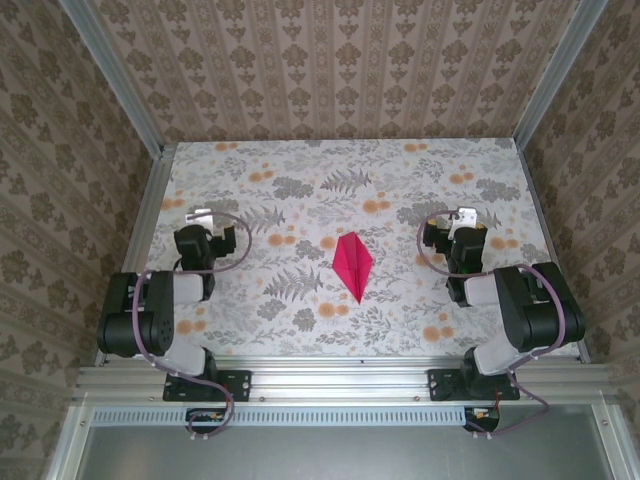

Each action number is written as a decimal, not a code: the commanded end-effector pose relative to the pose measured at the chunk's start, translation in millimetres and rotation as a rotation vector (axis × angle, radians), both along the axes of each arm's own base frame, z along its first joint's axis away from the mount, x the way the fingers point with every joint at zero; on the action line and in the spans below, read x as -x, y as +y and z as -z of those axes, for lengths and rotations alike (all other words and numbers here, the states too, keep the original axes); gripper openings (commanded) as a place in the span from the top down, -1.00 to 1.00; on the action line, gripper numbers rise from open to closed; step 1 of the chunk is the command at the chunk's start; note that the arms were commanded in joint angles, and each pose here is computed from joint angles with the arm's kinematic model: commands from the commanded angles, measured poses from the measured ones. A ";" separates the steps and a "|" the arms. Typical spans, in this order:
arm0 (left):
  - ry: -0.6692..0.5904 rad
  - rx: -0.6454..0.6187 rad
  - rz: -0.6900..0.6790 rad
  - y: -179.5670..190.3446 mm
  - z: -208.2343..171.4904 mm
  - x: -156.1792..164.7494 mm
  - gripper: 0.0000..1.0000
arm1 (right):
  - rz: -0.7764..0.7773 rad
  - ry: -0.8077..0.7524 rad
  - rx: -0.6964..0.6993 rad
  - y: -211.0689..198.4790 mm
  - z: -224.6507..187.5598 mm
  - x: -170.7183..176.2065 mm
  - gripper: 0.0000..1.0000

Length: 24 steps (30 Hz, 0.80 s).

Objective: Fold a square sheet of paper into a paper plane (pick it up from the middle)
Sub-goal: Reset both arms

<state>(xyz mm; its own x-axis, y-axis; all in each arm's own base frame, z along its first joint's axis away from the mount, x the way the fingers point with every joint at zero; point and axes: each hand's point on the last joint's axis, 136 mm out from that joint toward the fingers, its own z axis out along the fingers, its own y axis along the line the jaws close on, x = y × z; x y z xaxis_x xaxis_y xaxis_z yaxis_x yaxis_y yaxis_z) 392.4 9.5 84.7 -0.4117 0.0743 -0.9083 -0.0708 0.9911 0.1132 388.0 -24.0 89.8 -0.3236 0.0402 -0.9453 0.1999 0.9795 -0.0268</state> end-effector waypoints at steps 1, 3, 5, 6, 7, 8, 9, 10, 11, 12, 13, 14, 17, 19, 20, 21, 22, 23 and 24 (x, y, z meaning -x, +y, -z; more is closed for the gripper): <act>-0.043 -0.015 -0.009 0.0 -9.3 -2.8 -1.00 | 0.030 -0.056 -0.007 -4.2 -13.6 -5.1 -1.00; -0.043 -0.015 -0.008 0.0 -9.3 -2.4 -1.00 | 0.029 -0.057 -0.008 -3.9 -13.9 -4.8 -1.00; -0.045 -0.016 -0.008 -0.1 -9.7 -2.8 -1.00 | 0.029 -0.058 -0.008 -3.9 -14.2 -4.9 -1.00; -0.043 -0.016 -0.007 -0.2 -9.3 -3.0 -1.00 | 0.029 -0.057 -0.006 -4.1 -14.1 -4.8 -1.00; -0.042 -0.014 -0.006 -0.5 -9.0 -3.0 -1.00 | 0.027 -0.057 -0.007 -3.7 -14.1 -4.9 -1.00; -0.042 -0.012 -0.004 -0.5 -9.3 -3.1 -1.00 | 0.029 -0.059 -0.007 -4.1 -14.6 -5.1 -1.00; -0.042 -0.012 -0.004 -0.6 -9.4 -3.2 -1.00 | 0.027 -0.058 -0.005 -3.3 -14.2 -5.0 -1.00; -0.041 -0.012 -0.005 -0.2 -9.1 -3.0 -1.00 | 0.026 -0.056 -0.005 -3.2 -13.9 -4.9 -1.00; -0.042 -0.010 -0.004 0.0 -9.3 -3.3 -1.00 | 0.023 -0.057 -0.004 -2.3 -14.2 -5.3 -1.00; -0.042 -0.009 -0.003 -0.2 -9.4 -3.4 -1.00 | 0.022 -0.055 -0.002 -2.3 -13.8 -5.3 -1.00; -0.043 -0.009 -0.004 0.3 -9.8 -3.6 -1.00 | 0.020 -0.054 -0.002 -1.9 -13.9 -5.7 -1.00; -0.040 -0.009 -0.003 0.0 -8.9 -3.5 -1.00 | 0.017 -0.052 -0.001 -1.3 -13.7 -6.0 -1.00; -0.036 -0.005 -0.001 0.0 -8.4 -3.9 -1.00 | -0.013 -0.047 0.002 3.9 -13.6 -7.8 -1.00; -0.034 -0.002 0.000 0.2 -8.0 -4.0 -1.00 | -0.018 -0.046 0.003 4.5 -13.7 -8.3 -1.00; -0.035 -0.002 0.000 0.2 -8.3 -4.1 -1.00 | -0.018 -0.045 0.002 4.6 -13.3 -8.0 -1.00; -0.036 -0.002 0.000 0.2 -8.5 -4.2 -1.00 | -0.017 -0.045 0.003 4.2 -13.5 -7.9 -1.00; -0.038 -0.003 0.002 0.1 -8.8 -3.8 -1.00 | -0.018 -0.046 0.003 4.5 -13.7 -8.0 -1.00; -0.039 -0.002 0.002 0.0 -8.9 -3.8 -1.00 | -0.018 -0.045 0.003 4.6 -13.4 -8.0 -1.00; -0.039 -0.003 0.002 0.0 -9.2 -3.8 -1.00 | -0.018 -0.046 0.003 4.5 -13.4 -7.9 -0.99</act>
